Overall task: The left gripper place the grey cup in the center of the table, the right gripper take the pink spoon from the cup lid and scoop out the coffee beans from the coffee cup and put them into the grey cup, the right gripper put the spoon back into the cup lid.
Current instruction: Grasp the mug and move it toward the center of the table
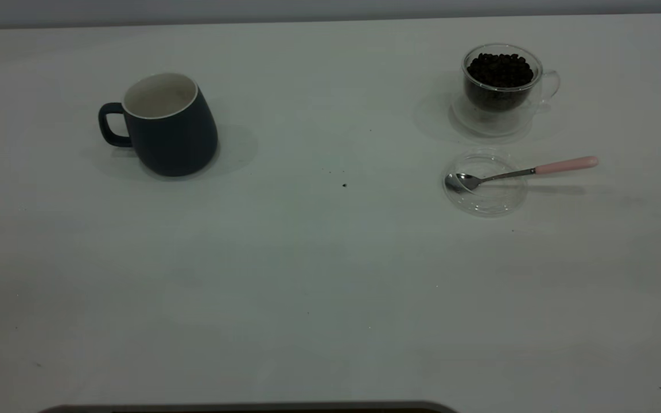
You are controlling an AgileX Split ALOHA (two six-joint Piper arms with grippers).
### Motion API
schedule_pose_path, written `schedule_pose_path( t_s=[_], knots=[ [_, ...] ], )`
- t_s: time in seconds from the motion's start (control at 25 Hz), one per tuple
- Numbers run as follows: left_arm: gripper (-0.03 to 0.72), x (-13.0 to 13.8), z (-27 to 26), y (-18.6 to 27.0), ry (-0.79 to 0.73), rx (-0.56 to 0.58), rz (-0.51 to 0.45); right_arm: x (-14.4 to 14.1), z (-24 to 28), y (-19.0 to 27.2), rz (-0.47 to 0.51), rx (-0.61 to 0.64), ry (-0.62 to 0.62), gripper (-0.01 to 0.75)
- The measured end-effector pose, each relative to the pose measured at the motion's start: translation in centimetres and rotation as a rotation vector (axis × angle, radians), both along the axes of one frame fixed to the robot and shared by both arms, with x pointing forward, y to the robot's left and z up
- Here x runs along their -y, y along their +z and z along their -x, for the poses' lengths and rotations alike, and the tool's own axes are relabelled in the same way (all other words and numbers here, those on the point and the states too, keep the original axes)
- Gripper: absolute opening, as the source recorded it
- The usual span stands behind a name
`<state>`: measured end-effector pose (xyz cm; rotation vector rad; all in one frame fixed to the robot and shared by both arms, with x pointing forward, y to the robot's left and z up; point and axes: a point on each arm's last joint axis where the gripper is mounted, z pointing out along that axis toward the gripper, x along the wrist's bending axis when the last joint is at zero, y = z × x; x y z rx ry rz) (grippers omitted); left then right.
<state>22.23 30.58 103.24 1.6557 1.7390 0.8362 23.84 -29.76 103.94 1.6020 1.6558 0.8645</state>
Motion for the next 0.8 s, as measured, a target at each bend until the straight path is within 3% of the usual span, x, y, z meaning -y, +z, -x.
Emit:
schedule_pose_path(
  t_s=[0.56,0.68,0.8],
  knots=[
    [0.567,0.0,-0.4,0.8,0.000,0.020,-0.001,0.0,0.0,0.0,0.000,0.000,0.000,0.587],
    [0.567,0.0,-2.7,2.1,0.001,0.002,0.003,0.0,0.0,0.0,0.000,0.000,0.000,0.587],
    [0.567,0.1,-6.7,3.2,0.003,-0.088,0.007,0.0,0.0,0.0,0.000,0.000,0.000,0.587]
  ],
)
